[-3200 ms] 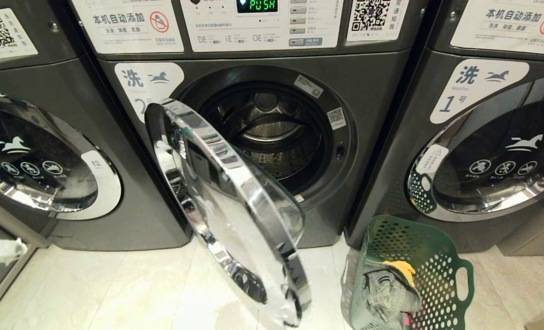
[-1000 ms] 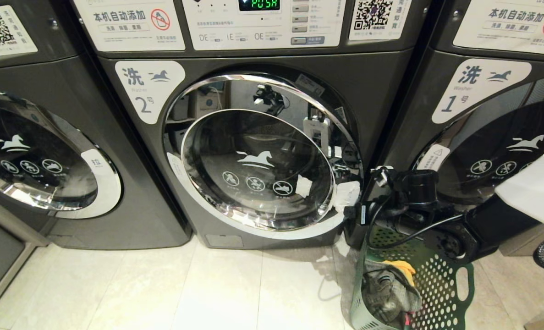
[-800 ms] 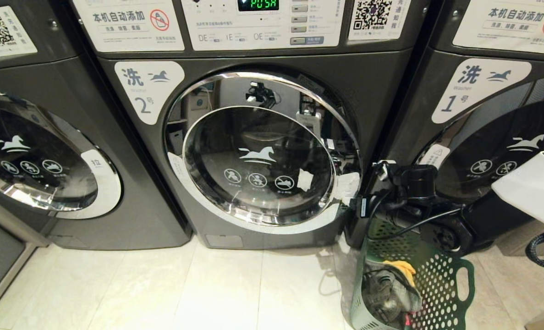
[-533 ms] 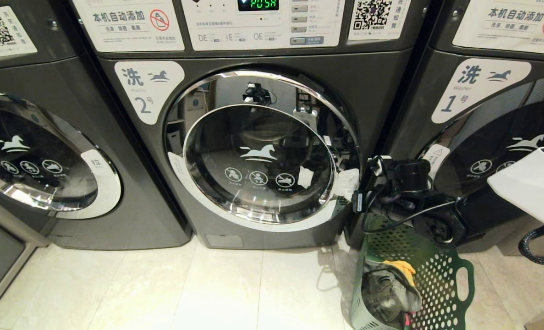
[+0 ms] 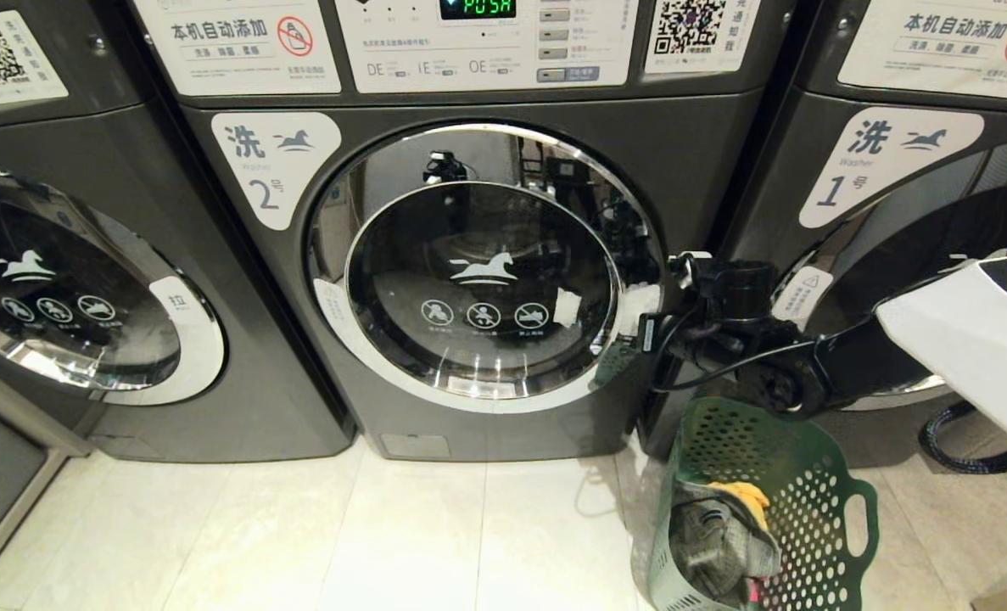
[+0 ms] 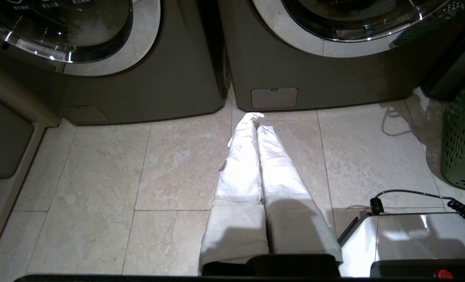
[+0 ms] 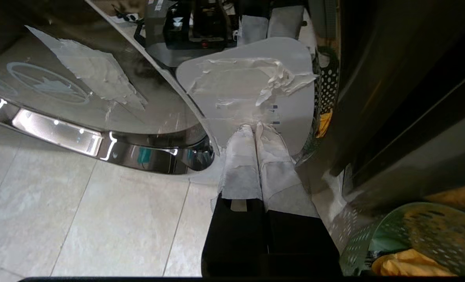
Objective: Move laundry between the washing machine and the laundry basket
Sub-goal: Press the washing machine door tightly with the right hand
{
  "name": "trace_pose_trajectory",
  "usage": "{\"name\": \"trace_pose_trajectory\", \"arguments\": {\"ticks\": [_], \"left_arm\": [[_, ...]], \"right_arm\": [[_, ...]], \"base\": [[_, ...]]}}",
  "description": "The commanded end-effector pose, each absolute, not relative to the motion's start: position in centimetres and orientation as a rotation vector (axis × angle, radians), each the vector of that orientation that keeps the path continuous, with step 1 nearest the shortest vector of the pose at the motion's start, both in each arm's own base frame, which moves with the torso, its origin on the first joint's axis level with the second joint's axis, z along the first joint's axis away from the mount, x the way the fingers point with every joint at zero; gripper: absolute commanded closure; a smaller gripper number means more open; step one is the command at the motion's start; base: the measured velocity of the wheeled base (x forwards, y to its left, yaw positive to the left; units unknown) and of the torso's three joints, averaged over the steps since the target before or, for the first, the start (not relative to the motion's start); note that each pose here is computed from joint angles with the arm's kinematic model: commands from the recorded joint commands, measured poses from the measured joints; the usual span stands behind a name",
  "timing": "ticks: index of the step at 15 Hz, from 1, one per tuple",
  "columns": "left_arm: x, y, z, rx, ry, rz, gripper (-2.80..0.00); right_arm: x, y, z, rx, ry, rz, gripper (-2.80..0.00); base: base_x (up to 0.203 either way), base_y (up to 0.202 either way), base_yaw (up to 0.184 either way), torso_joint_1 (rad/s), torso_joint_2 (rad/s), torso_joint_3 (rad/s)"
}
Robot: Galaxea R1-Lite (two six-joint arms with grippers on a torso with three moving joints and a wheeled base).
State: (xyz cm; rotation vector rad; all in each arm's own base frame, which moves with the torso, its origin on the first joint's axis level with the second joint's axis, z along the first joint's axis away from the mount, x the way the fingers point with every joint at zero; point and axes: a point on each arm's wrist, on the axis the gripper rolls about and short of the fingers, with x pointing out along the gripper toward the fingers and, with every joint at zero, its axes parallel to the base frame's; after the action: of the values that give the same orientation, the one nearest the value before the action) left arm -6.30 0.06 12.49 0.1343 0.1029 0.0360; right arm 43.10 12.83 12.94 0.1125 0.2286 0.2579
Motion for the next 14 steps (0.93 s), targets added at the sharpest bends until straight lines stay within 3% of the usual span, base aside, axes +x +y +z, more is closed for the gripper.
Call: {"name": "trace_pose_trajectory", "arguments": {"ticks": [1, 8, 12, 14], "left_arm": [[-6.3, 0.1, 12.4, 0.137, 0.103, 0.038, 0.00], [-6.1, 0.1, 12.0, 0.145, 0.126, 0.068, 0.00], [-6.1, 0.1, 12.0, 0.145, 0.126, 0.069, 0.00], [-6.0, 0.1, 11.9, 0.145, 0.131, 0.067, 0.00]], "right_arm": [[44.4, 13.4, 12.8, 0.117, 0.207, 0.263, 0.00], [48.5, 14.3, 11.2, 0.120, 0.140, 0.226, 0.00], [48.5, 14.0, 10.7, 0.098, 0.150, 0.203, 0.00], [46.9, 13.9, 12.5, 0.096, 0.155, 0.202, 0.00]], "base": [[0.000, 0.000, 0.000, 0.000, 0.00, 0.000], [0.000, 0.000, 0.000, 0.000, 0.00, 0.000], [0.000, 0.000, 0.000, 0.000, 0.00, 0.000], [0.000, 0.000, 0.000, 0.000, 0.00, 0.000]]}}
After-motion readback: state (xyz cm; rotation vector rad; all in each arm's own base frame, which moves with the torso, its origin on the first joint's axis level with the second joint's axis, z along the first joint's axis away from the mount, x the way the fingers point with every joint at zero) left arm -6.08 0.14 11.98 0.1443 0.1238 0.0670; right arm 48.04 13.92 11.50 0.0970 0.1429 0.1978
